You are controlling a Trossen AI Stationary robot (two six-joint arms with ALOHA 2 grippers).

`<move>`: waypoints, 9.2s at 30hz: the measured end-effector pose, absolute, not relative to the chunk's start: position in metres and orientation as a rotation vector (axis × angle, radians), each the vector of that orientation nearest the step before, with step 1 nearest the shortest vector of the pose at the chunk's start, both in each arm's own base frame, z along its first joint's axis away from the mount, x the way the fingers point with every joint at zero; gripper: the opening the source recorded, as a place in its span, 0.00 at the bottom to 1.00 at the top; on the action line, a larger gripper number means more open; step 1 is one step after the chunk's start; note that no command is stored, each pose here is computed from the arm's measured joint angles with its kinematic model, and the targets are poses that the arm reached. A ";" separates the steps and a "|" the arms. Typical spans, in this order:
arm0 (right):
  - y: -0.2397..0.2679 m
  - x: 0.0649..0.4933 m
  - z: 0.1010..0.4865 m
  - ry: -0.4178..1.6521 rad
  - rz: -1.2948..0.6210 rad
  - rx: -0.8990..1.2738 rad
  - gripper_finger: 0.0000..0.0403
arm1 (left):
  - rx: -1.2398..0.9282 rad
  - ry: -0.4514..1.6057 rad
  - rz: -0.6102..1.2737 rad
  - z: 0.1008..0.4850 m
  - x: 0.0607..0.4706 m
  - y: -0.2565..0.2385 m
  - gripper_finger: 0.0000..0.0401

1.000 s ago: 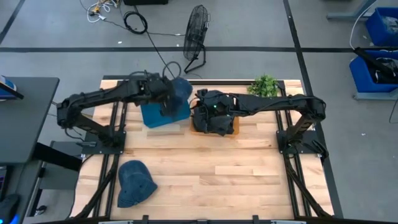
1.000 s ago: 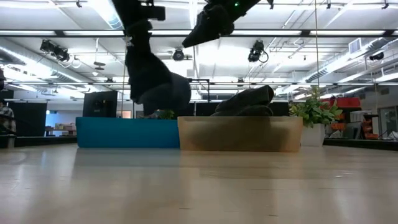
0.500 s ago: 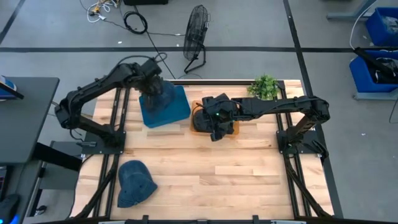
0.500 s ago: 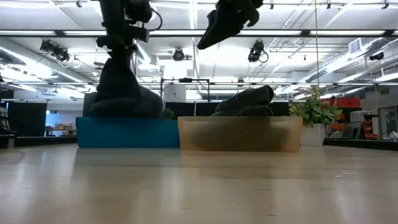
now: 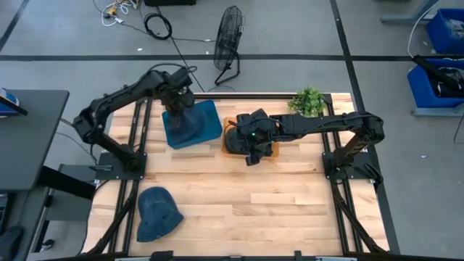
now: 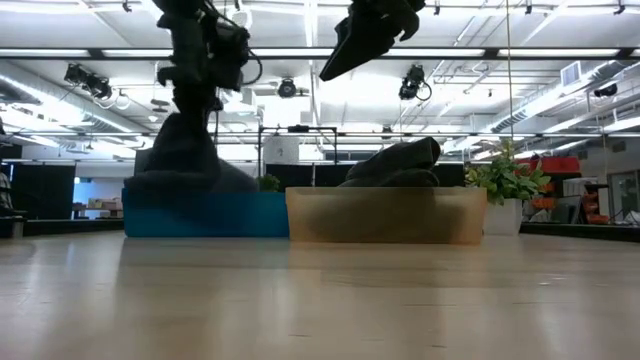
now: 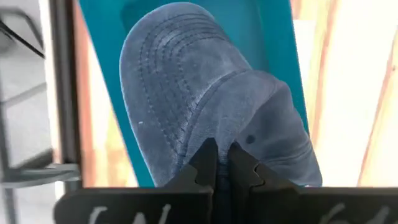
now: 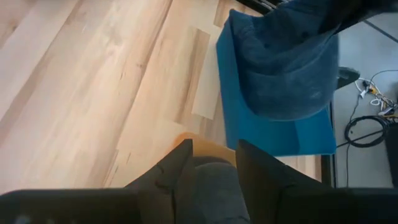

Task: Pick & Place hat
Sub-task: Put the right blue cap into the blue bin, then put the blue cap into the blue bin, then return to Home Position

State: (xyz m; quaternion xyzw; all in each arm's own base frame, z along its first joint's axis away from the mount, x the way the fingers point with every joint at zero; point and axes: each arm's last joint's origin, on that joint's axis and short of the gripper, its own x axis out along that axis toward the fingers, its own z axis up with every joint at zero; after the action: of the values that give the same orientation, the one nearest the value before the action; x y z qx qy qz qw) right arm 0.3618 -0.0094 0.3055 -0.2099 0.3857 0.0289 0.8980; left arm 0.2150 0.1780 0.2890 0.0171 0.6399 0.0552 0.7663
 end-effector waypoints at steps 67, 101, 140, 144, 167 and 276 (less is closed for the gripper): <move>-0.009 0.359 0.302 0.840 0.021 -0.326 0.30 | -0.334 1.386 0.035 0.294 0.192 -0.110 0.41; -0.009 0.359 0.302 0.836 0.028 -0.314 0.30 | -0.517 1.490 0.198 0.193 0.158 -0.187 0.40; -0.009 0.361 0.304 0.813 0.024 -0.315 0.30 | 1.101 1.433 -0.244 0.336 0.232 -0.079 0.02; -0.009 0.361 0.304 0.813 0.024 -0.314 0.30 | 1.147 1.524 -0.247 0.336 0.243 -0.037 0.01; -0.009 0.361 0.303 0.818 0.025 -0.315 0.30 | 1.184 1.460 -0.419 0.285 0.259 0.112 0.01; -0.011 0.100 0.223 -0.042 -0.111 -0.021 0.30 | 0.072 -0.194 0.609 0.266 0.054 0.028 0.35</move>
State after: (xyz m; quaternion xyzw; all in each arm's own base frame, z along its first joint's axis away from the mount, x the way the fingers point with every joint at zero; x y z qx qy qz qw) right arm 0.0997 -0.0109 0.2231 -0.0106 -0.0212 -0.0553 0.9982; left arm 0.0536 0.0283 0.2659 0.0355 -0.0956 0.2991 0.9488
